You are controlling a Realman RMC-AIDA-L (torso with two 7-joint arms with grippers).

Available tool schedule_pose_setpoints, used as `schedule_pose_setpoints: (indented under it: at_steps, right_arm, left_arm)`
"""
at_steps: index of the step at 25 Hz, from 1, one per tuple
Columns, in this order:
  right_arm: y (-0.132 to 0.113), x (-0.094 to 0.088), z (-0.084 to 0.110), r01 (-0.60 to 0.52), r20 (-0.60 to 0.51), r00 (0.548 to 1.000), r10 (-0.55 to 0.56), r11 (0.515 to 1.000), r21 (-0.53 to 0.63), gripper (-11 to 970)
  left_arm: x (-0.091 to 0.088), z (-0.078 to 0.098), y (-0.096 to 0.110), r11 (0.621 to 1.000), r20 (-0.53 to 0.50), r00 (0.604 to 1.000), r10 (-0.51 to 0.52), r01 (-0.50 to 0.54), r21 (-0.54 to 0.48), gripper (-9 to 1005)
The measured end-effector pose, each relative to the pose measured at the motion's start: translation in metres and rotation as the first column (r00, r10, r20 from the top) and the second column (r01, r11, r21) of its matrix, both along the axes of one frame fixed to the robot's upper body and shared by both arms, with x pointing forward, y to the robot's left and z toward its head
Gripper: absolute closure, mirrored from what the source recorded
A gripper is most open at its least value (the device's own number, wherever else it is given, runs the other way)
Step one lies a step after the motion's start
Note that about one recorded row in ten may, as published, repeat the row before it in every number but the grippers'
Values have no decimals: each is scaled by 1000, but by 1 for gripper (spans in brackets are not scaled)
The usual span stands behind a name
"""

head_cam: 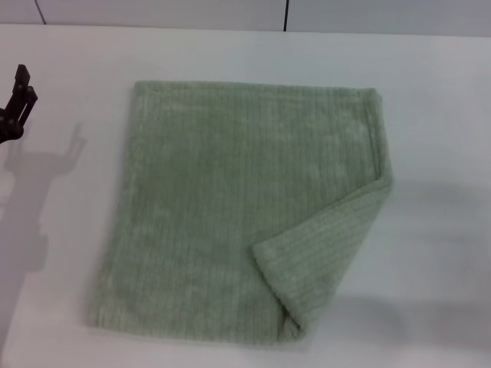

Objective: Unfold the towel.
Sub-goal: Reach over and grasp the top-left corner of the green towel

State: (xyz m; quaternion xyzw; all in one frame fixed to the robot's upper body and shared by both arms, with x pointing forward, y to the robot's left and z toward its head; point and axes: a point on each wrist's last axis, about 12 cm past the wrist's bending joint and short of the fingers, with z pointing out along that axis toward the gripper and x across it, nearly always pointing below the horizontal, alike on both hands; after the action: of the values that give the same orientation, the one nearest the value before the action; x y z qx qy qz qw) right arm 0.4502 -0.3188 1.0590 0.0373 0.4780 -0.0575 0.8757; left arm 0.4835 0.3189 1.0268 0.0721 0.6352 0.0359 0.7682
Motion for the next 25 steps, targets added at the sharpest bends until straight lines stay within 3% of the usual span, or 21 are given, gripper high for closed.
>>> schedule_pose_setpoints:
  at_steps: [12, 17, 22, 25]
  right_arm:
    - [7, 6, 3, -46, 10, 999, 46, 999, 24, 138]
    - [16, 26, -4, -126, -98, 987, 128, 992, 20, 139]
    - [27, 30, -6, -192, -117, 975, 189, 981, -9, 141]
    - [27, 30, -5, -196, -113, 975, 193, 981, -12, 141]
  left_arm:
    - [2, 1, -1, 1000, 4, 1000, 0, 0, -10, 164]
    - [4, 2, -3, 1000, 8, 1000, -8, 8, -10, 167]
    - [11, 6, -8, 999, 20, 999, -32, 33, -30, 171]
    - [24, 14, -18, 995, 14, 998, -68, 69, -69, 174]
